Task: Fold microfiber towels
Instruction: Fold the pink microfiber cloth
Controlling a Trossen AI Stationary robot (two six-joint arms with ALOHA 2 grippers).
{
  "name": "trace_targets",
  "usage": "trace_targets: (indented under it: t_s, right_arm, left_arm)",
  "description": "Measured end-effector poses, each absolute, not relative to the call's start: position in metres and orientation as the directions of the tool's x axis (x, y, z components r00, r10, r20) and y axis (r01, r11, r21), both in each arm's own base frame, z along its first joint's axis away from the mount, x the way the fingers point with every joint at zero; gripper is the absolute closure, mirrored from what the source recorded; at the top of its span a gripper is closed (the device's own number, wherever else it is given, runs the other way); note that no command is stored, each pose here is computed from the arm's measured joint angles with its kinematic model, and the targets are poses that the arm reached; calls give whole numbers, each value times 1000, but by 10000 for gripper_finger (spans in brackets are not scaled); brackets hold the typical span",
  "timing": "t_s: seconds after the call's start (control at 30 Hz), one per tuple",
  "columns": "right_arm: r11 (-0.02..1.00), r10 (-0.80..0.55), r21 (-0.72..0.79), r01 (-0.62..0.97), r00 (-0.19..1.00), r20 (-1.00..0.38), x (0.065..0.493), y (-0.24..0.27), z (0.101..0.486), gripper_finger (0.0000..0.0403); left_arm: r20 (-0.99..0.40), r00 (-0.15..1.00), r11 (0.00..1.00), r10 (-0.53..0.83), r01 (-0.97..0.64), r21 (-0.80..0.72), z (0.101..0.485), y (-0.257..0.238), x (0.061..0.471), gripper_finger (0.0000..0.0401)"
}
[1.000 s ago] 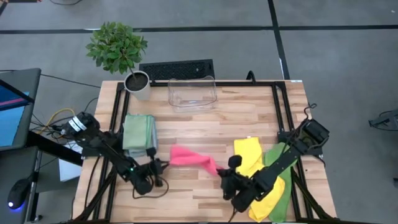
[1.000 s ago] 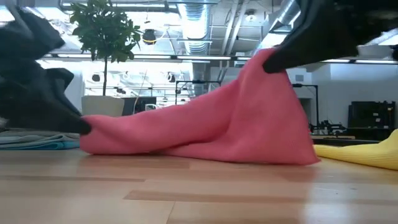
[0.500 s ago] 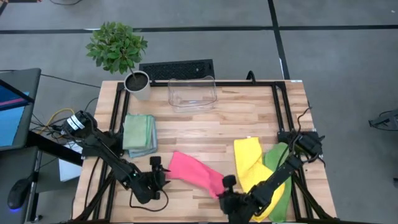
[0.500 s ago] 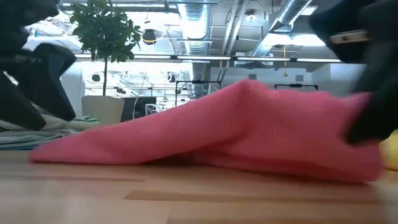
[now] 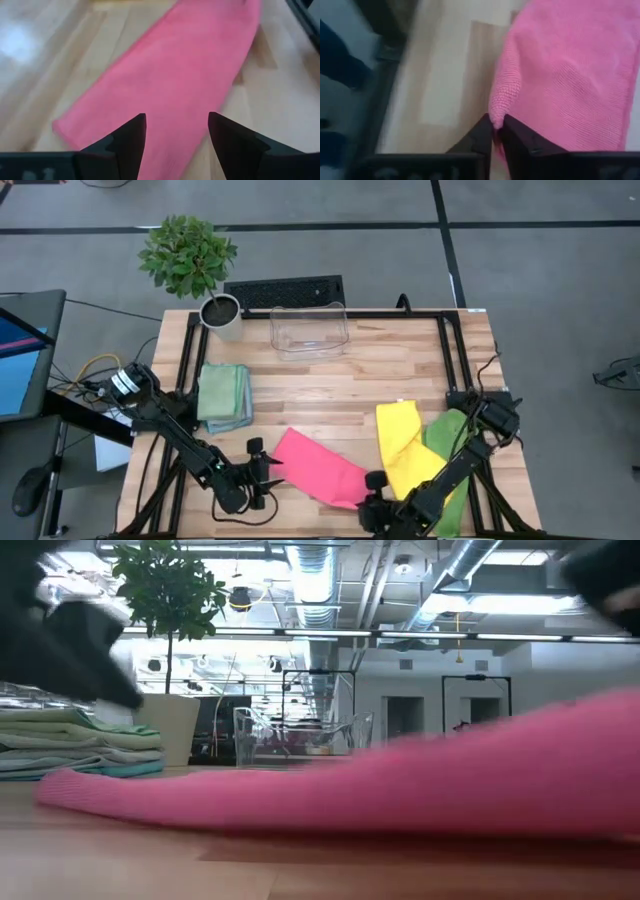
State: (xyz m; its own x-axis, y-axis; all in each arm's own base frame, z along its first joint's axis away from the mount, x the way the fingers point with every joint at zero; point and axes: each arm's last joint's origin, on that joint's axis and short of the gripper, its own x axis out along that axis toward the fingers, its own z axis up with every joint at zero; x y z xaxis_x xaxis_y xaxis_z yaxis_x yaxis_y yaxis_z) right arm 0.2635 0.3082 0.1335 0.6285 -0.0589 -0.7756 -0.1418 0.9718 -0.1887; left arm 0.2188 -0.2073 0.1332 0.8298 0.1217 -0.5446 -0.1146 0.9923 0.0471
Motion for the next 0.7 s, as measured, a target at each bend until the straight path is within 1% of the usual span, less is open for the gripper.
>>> trace_targets:
  t_s: [0.13,0.27,0.33,0.4,0.5,0.57,0.7]
  right_arm:
    - [984,-20,-125,-125,627,-779,246,316,150,291]
    - [991,22,-70,-111,666,-745,234,327,158,245]
    - [994,17,-60,-90,680,-733,231,329,159,225]
    - [998,-22,-63,-31,711,-703,232,328,160,210]
    - [992,-117,-100,72,810,-574,237,328,165,205]
    - [993,-121,-73,97,845,-520,242,331,162,213]
    - [995,-97,-24,97,865,-493,242,338,127,241]
  left_arm:
    - [-570,807,988,154,-142,67,108,-208,222,201]
    - [-590,794,989,146,-138,59,92,-208,229,209]
    - [-585,798,988,144,-145,45,88,-208,233,212]
    - [-584,799,988,143,-146,42,86,-209,233,216]
    - [-586,797,988,145,-153,36,86,-208,234,220]
    - [-588,796,988,142,-152,33,85,-208,235,223]
    - [-592,794,988,140,-153,27,85,-208,234,227]
